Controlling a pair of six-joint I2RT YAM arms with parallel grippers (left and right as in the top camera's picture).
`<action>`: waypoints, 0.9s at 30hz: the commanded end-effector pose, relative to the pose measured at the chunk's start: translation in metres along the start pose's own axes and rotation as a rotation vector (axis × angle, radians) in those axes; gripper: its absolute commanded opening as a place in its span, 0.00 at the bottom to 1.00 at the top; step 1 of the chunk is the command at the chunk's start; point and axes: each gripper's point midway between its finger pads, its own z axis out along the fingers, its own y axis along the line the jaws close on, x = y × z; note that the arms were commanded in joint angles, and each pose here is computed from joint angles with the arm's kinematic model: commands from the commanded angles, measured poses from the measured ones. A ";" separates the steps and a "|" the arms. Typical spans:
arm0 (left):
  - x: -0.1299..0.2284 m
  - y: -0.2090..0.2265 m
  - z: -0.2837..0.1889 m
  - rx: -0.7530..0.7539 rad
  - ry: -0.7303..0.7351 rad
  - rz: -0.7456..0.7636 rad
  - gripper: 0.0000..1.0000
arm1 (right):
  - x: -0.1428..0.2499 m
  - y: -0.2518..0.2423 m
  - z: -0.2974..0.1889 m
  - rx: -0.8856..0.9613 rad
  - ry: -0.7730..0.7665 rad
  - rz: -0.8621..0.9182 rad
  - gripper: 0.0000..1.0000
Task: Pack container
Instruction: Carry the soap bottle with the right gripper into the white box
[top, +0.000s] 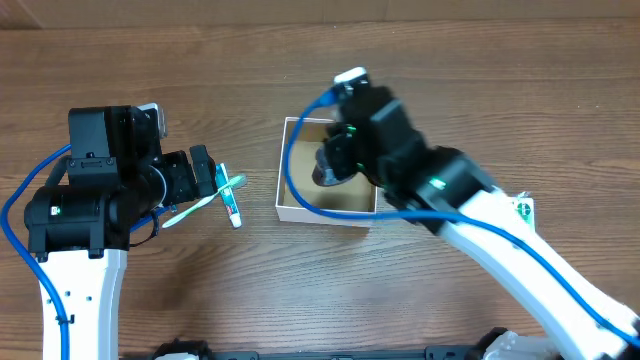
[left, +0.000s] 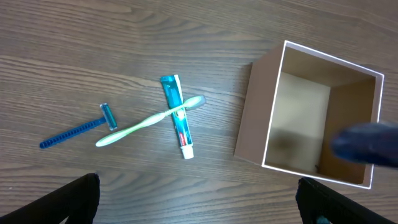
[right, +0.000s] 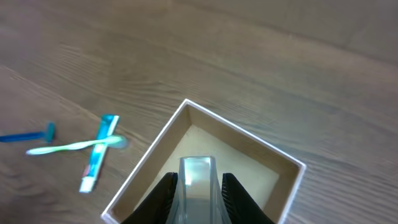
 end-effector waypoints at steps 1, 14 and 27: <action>-0.008 -0.004 -0.007 0.016 -0.031 0.018 1.00 | -0.015 -0.002 0.024 0.046 -0.046 0.031 0.04; -0.008 -0.004 -0.006 0.015 -0.031 0.018 1.00 | -0.006 0.008 0.098 0.047 -0.049 0.033 0.04; -0.007 -0.003 -0.007 0.014 -0.024 0.017 1.00 | -0.001 0.007 0.116 0.053 -0.044 0.035 0.59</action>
